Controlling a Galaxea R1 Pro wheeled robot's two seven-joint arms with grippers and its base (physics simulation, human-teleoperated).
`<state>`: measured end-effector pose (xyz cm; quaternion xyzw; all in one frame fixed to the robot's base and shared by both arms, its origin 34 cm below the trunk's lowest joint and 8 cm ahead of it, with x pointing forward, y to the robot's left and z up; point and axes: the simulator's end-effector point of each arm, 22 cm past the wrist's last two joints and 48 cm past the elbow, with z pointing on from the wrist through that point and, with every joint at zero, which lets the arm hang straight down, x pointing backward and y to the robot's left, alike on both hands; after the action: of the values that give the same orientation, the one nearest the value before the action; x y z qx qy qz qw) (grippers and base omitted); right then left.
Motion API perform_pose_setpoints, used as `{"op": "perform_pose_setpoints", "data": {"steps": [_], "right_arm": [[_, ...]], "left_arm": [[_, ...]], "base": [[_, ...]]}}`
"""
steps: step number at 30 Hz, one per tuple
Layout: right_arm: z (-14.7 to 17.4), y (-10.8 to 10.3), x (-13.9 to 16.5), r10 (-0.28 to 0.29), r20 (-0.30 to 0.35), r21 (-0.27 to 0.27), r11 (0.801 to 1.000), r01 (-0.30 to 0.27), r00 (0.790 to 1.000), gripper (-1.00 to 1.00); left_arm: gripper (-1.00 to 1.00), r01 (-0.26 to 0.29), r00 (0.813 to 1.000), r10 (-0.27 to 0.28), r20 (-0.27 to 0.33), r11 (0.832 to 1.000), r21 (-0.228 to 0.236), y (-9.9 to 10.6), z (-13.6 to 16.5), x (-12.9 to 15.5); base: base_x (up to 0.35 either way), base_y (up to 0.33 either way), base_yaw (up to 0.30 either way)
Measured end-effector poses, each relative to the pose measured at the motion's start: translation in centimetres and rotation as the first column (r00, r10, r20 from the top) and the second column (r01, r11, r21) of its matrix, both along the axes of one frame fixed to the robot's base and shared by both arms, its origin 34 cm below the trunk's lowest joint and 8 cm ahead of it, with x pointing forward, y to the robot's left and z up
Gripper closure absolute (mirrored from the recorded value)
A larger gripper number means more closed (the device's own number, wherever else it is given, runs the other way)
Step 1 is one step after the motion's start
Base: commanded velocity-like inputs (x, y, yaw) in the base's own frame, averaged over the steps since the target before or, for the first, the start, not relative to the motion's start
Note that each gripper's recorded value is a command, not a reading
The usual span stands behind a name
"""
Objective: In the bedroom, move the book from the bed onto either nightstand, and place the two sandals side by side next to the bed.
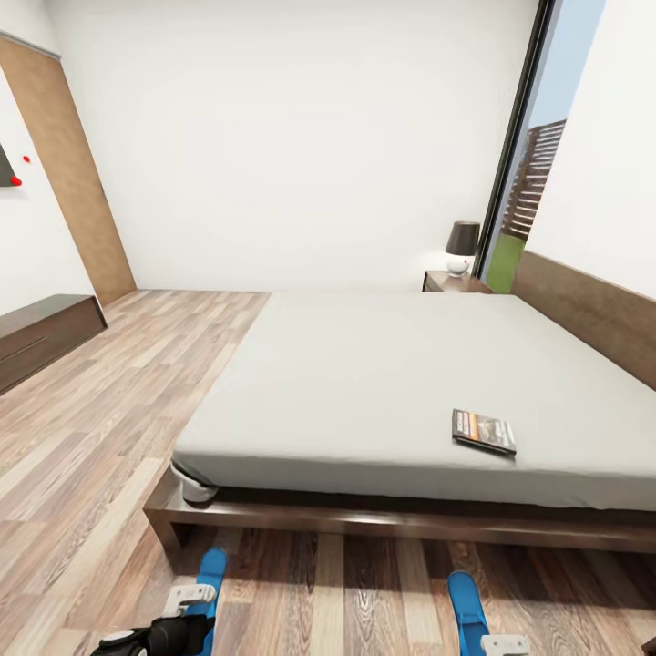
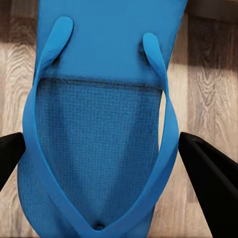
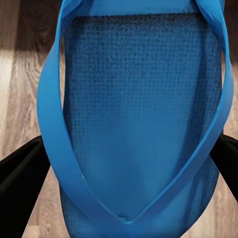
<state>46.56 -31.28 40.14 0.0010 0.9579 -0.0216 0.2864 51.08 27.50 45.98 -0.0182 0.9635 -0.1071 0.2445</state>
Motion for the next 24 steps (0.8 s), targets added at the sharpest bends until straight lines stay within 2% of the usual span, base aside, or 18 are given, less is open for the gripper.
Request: {"op": "perform_pose_setpoints", "data": {"steps": [4,10,12,14,15,16,18,21,24], "right_arm": [[-0.8,0.0,-0.1,0.000,0.000,0.000,1.000,0.000,1.000,1.00],[-1.9,-0.3,-0.2,-0.002,0.007,-0.002,1.000,0.002,1.000,1.00],[-2.1,-2.2,-0.3,-0.017,0.007,-0.022,1.000,0.017,1.000,1.00],[-2.2,-5.1,-0.5,-0.035,0.006,-0.053,0.998,0.035,0.999,1.00],[-2.0,-7.9,-0.7,-0.042,0.005,-0.087,0.995,0.042,0.999,1.00],[-1.6,-10.5,-0.8,-0.081,0.015,-0.107,0.991,0.082,0.997,1.00],[-1.3,-13.4,-0.9,-0.099,0.022,-0.139,0.985,0.101,0.995,1.00],[-1.6,-14.9,-1.1,-0.097,0.021,-0.159,0.982,0.100,0.995,1.00],[-2.5,-15.2,-1.9,-0.109,-0.014,-0.159,0.982,0.106,0.994,1.00]], "left_arm": [[1.00,-0.001,1.000,0.001,-0.003,1.000,0.012,0.8,-0.9,-0.3],[1.00,-0.001,1.000,0.001,-0.003,1.000,0.014,1.0,-2.1,-0.4],[1.00,-0.001,1.000,0.001,-0.002,1.000,0.014,1.0,-2.5,-0.5],[1.00,-0.001,1.000,0.001,-0.002,1.000,0.015,1.0,-2.9,-0.5],[1.00,-0.001,1.000,0.001,-0.002,1.000,0.014,1.0,-3.1,-0.6],[1.00,-0.001,1.000,0.001,-0.002,1.000,0.014,1.0,-3.3,-0.6],[1.00,-0.001,1.000,0.001,-0.002,1.000,0.014,1.0,-3.7,-0.7],[1.00,-0.001,1.000,0.001,-0.002,1.000,0.015,1.0,-4.3,-0.8],[1.00,-0.001,1.000,0.002,-0.005,1.000,0.015,1.0,-5.0,-1.0]], "base": [[0.000,0.000,0.000],[0.000,0.000,0.000],[0.000,0.000,0.000],[0.000,0.000,0.000],[0.000,0.000,0.000],[0.000,0.000,0.000],[0.000,0.000,0.000],[0.000,0.000,0.000],[0.000,0.000,0.000]]}}
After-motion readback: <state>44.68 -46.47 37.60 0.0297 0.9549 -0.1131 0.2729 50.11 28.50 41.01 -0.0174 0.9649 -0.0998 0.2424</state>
